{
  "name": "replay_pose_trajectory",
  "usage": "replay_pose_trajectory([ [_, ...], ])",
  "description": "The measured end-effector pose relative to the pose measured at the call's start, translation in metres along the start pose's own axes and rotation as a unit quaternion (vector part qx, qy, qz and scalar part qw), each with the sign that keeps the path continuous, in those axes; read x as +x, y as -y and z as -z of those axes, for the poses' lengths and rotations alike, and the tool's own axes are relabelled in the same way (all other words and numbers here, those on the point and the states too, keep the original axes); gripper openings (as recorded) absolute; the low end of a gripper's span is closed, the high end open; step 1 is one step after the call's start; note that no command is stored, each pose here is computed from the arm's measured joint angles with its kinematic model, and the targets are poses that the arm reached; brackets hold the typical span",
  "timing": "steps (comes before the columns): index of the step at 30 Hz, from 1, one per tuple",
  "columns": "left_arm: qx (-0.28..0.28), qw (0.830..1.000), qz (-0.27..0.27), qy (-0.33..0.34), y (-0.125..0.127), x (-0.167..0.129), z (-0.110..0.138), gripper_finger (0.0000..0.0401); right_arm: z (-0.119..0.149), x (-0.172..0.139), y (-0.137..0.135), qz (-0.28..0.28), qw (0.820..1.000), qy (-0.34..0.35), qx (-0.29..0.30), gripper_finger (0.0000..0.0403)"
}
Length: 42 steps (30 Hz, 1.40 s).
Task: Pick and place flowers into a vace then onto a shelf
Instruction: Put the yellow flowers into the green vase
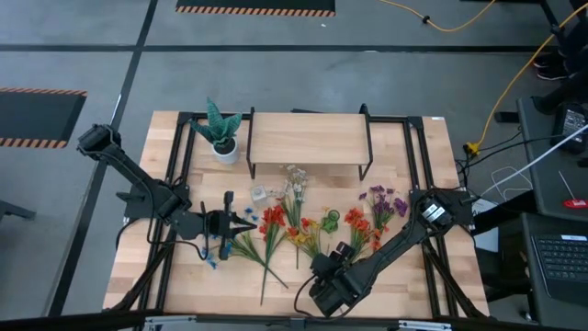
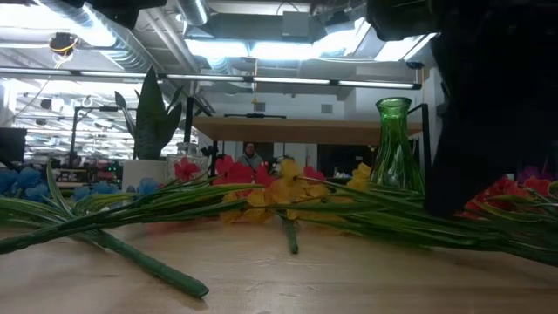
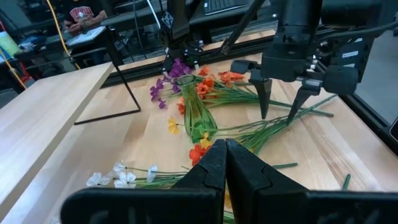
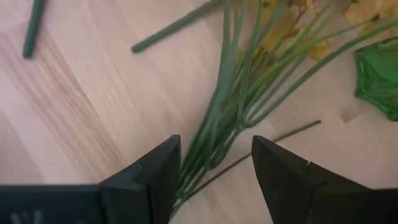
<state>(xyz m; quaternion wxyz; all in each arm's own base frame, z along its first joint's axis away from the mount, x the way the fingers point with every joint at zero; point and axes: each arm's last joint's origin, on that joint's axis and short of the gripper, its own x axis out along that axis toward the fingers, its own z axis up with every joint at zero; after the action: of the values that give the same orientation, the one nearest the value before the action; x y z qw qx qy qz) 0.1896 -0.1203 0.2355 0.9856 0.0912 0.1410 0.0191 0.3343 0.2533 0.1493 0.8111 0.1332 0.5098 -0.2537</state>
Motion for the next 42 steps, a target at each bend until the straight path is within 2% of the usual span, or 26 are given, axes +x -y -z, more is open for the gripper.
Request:
replay_pose_trajectory([
  [10,0.0,1.0,0.0,0.0,0.0,0.0,0.0,0.0004,-0.005,0.004,-0.003,-0.015,1.0,0.007,0.003,0.02],
  [20,0.001,1.0,0.0,-0.001,0.0,0.0,0.0,0.0004,0.002,0.029,0.01,-0.01,0.999,0.007,0.032,0.02],
  [30,0.001,1.0,0.0,-0.001,0.0,0.0,0.0,0.0004,0.0,0.029,0.006,-0.021,1.0,0.021,0.006,0.0197],
  [33,0.0,1.0,0.0,0.0,0.0,0.0,0.0,0.0004,0.0,0.029,0.007,-0.019,1.0,0.017,0.003,0.0178],
  [36,0.0,1.0,0.0,0.0,0.0,0.0,0.0,0.0004,0.0,0.029,0.007,-0.022,1.0,0.01,0.003,0.0142],
  [42,0.0,1.0,-0.003,0.0,0.0,0.0,0.0,0.0003,0.0,0.029,0.009,-0.011,1.0,0.006,0.0,0.0032],
])
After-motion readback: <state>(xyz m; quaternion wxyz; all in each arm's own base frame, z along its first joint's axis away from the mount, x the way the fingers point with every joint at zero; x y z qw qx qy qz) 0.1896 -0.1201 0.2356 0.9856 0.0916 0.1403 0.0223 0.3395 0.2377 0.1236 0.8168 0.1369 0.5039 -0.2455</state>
